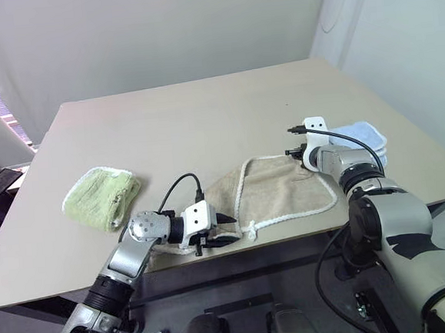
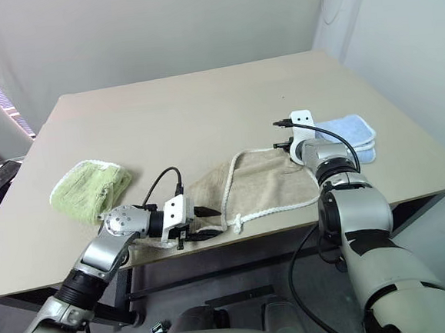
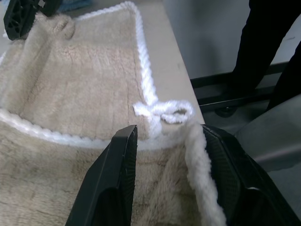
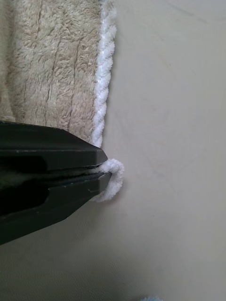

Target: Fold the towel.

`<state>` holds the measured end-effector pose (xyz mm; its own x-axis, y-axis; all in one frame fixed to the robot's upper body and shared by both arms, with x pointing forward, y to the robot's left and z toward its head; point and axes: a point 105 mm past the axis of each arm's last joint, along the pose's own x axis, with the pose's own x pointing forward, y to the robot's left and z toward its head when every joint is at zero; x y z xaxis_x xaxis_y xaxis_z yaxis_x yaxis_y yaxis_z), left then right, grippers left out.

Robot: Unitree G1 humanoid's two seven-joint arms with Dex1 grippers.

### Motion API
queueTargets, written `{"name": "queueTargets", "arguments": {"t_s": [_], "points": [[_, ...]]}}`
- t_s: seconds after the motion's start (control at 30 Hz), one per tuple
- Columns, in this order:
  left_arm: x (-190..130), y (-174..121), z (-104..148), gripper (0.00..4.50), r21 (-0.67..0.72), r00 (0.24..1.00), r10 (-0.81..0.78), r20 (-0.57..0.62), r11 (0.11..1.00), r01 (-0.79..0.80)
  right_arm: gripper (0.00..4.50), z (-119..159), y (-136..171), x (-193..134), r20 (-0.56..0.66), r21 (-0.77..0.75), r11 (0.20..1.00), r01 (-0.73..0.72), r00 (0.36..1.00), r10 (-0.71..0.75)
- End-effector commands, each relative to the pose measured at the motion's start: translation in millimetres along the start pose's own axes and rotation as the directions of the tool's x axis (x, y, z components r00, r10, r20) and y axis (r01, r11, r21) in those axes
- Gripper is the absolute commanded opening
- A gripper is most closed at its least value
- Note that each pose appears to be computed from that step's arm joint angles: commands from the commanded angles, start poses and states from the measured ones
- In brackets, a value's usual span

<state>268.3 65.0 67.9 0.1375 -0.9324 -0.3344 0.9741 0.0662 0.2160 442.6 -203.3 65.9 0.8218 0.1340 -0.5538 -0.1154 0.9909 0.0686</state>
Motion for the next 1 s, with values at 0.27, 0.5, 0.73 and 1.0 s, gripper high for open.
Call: {"name": "queueTargets", "arguments": {"t_s": [0.27,0.5,0.73,1.0], "points": [[-8,0,22,0.02,0.032,0.999,-0.031,-0.033,0.999,0.032,0.00,22,2,-4,0.061,-0.041,0.999,0.003,0.998,-0.001],[-13,1,18,0.02,-0.005,0.998,-0.020,-0.053,1.000,0.020,0.00,21,4,-3,0.057,-0.038,0.999,-0.005,0.998,0.008],[-44,39,35,0.02,-0.172,0.986,0.161,0.049,0.974,-0.150,0.00,44,0,-9,0.156,-0.030,1.000,-0.004,0.988,0.008],[-136,119,38,0.02,-0.258,0.821,0.567,0.069,0.805,-0.534,0.00,84,0,-27,0.356,-0.110,0.992,-0.058,0.930,0.094]]}}
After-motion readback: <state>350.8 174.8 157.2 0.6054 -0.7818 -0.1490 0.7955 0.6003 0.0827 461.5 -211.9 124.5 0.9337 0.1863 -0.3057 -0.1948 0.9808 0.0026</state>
